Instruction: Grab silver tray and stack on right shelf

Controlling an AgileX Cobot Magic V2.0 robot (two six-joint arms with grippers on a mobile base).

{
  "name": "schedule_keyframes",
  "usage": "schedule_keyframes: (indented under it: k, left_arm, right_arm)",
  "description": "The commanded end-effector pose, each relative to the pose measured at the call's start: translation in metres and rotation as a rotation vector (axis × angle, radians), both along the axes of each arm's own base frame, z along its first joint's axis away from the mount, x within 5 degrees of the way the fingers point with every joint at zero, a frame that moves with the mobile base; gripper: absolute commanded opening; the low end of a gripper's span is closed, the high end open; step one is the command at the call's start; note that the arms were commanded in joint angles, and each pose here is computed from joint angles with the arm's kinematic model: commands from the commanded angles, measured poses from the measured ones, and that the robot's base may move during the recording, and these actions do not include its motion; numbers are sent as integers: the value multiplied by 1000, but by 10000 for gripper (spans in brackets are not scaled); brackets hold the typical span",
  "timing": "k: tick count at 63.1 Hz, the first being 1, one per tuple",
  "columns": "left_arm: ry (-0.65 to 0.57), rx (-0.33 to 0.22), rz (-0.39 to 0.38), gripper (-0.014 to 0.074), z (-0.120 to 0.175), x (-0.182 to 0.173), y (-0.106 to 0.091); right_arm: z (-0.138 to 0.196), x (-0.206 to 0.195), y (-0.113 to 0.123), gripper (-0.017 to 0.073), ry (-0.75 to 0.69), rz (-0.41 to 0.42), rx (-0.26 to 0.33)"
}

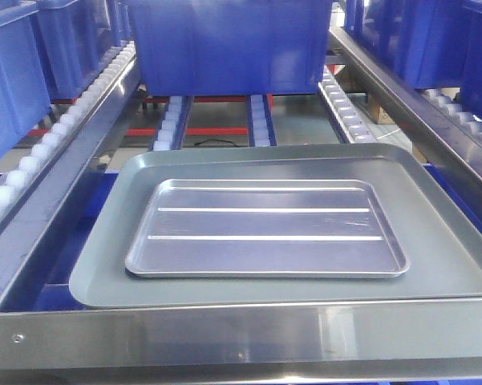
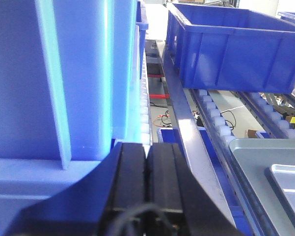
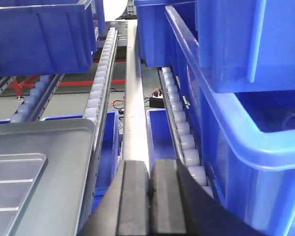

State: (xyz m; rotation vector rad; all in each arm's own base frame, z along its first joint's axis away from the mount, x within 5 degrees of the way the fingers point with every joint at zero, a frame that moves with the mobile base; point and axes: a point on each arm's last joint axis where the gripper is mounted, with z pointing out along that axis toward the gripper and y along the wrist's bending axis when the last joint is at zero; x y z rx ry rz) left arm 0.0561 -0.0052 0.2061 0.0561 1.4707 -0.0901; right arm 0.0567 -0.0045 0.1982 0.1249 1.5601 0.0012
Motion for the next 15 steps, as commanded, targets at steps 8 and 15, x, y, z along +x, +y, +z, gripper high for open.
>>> schedule_keyframes:
  k: [8,15]
  left_arm:
    - [-79,-15,3,-92,2,-1,0]
    - [-79,-15,3,-92,2,-1,0]
  right_arm:
    - [15,-3,0,57,-119,-3,-19]
    - [15,-3,0,57,-119,-3,-19]
